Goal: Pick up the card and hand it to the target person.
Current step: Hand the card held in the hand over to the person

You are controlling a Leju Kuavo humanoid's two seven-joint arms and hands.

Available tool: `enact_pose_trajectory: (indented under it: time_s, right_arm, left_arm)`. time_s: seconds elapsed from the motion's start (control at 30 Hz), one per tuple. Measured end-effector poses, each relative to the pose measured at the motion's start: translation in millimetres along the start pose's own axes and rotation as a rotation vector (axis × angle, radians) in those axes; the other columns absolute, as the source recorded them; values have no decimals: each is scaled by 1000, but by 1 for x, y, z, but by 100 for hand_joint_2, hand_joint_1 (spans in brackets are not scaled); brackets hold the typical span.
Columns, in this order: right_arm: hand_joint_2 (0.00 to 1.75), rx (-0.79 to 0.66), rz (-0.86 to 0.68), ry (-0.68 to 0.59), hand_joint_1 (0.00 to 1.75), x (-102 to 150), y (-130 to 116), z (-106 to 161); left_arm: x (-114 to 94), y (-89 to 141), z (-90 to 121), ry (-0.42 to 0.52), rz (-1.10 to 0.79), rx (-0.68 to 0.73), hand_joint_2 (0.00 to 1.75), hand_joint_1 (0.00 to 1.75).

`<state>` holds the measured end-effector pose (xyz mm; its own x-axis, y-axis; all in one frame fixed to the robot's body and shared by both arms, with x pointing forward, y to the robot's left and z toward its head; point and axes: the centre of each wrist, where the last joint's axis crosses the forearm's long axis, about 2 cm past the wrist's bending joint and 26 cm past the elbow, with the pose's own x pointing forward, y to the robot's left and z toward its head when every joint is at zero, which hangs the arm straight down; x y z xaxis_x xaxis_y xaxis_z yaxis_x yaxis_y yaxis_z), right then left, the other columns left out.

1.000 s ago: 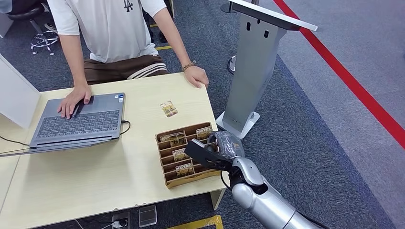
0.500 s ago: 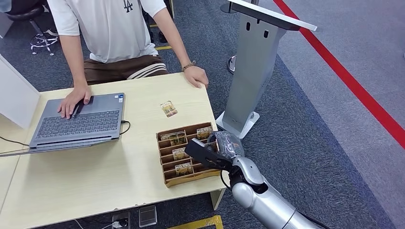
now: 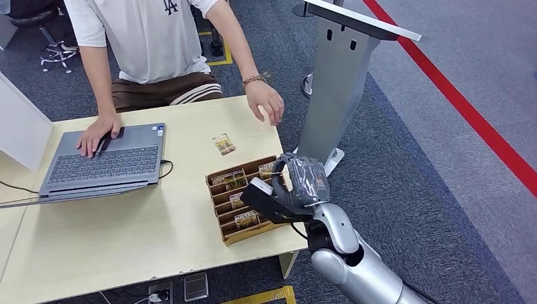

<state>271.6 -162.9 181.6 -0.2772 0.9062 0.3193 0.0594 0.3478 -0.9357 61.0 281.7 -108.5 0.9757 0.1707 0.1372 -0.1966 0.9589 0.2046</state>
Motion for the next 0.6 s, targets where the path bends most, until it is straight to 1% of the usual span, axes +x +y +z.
enact_pose_trajectory:
  time_s: [0.17, 0.3, 0.43, 0.6]
  right_arm:
    - [175, -141, -15, -87, 161, 8, -23, 6]
    - [175, -301, -69, -192, 161, 11, -34, 9]
    - [175, -406, -96, -265, 161, 11, -35, 12]
    - [175, -458, -98, -305, 161, 9, -30, 13]
  left_arm:
    - [0, 0, 0, -1, 0, 5, 175, 0]
    - [0, 0, 0, 0, 0, 5, 175, 0]
    - [0, 0, 0, -1, 0, 5, 175, 0]
    - [0, 0, 0, -1, 0, 5, 175, 0]
